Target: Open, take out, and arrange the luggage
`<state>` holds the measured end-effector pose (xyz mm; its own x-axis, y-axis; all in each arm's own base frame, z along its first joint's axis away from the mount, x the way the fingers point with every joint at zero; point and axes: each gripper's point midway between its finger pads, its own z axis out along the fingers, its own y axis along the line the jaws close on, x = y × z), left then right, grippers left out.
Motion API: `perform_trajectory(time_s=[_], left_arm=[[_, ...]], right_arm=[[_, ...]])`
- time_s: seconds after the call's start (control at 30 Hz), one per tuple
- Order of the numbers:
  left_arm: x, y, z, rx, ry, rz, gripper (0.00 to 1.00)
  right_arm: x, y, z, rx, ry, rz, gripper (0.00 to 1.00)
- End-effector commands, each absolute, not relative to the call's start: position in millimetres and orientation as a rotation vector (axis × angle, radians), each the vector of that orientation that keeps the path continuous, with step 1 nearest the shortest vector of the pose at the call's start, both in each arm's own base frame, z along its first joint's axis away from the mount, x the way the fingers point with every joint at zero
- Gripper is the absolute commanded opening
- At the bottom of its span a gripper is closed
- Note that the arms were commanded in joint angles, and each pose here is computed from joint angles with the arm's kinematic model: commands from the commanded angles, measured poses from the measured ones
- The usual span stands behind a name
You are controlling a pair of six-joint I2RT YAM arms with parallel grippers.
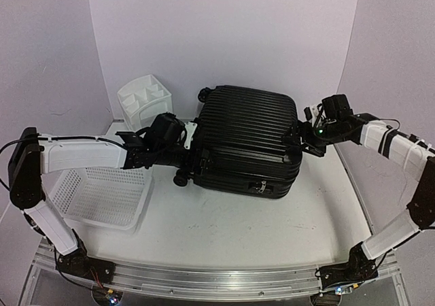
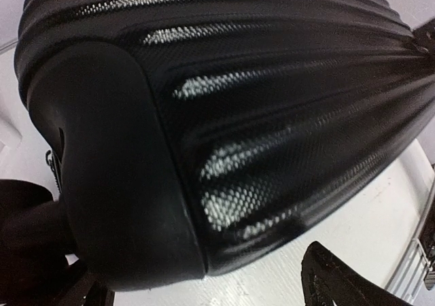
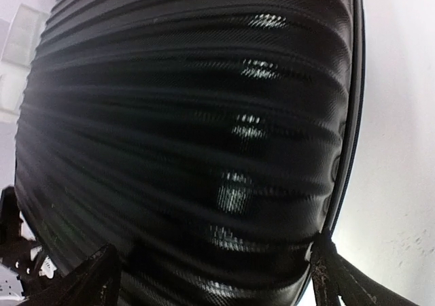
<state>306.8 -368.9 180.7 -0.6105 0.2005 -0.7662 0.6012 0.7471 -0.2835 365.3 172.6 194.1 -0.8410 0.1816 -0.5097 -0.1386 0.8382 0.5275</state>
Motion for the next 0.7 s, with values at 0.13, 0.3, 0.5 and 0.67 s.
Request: perform_trajectory(time_s=[0.13, 0.3, 0.5, 0.67], left_arm=[[364.6, -373.3, 226.3, 0.643, 2.089, -0.464, 0.92], [332.4, -386.4, 243.3, 0.723, 2.022, -0.699, 0.99], [259.8, -396.1, 230.5, 0.852, 1.915, -0.972, 1.0], [210.2, -412.2, 228.4, 0.913, 1.693, -0.86, 0.98]], right_arm=[[294.9, 242.6, 207.4, -0.202, 2.421, 1.014, 0.89], [276.2, 244.4, 217.6, -0.23, 2.398, 1.019, 0.9], [283.6, 203.2, 230.5, -0.251, 2.385, 0.687, 0.98], [303.6, 189.8, 247.3, -0.188, 2.371, 0.714, 0.98]])
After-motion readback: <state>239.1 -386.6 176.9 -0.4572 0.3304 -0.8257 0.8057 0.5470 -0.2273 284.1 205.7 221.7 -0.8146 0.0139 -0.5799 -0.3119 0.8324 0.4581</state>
